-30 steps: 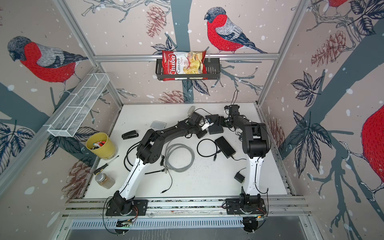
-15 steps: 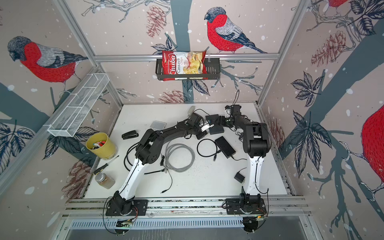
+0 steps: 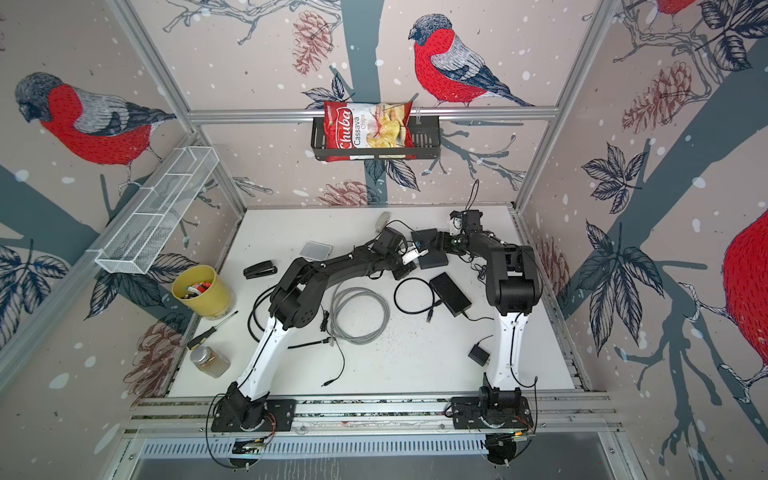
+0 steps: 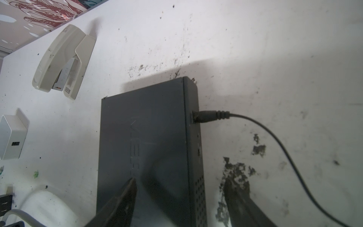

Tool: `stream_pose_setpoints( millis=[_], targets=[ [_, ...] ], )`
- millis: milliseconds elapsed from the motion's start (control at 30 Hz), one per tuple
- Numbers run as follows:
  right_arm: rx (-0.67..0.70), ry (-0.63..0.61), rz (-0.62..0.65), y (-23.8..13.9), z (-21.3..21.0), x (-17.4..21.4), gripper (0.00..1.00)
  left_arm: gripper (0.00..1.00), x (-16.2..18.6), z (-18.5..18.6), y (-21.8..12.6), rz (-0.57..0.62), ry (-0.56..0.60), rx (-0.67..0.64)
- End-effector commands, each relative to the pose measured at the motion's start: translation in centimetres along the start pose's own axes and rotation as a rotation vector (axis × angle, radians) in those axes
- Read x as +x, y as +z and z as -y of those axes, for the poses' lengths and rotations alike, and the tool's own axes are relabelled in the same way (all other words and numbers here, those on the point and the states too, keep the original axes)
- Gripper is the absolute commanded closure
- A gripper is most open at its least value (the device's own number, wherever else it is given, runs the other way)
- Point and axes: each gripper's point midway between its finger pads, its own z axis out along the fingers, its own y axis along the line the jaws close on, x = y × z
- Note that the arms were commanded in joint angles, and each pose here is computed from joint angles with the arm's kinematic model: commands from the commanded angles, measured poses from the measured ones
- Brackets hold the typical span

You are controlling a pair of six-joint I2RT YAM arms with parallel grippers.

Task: Insert the plug into the switch port

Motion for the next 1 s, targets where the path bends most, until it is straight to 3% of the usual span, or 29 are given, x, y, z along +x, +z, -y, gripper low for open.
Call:
stream_pose_setpoints(
  millis=[0,500,767,967],
  targets=[
    [0.030,0.098,-0.131,0.5,0.8,3.8,0.29,0.97,-2.1,-0.2,-0.3,0.079,0.025,0.004],
    [-0.015,0.148,-0.156,0.8,0.2,4.8,0.30,0.97,-1.9,-0.3,0.4,0.089,0.024,-0.024],
    [-0.001,0.189,-0.157,1.0,0.7,5.0,0.32,0.97,-1.4,0.7,1.1,0.047,0.010,0.013],
    [0.013,0.200,-0.158,0.9,1.0,5.2,0.31,0.97,-2.0,1.3,0.6,0.078,-0.029,0.031]
  ],
)
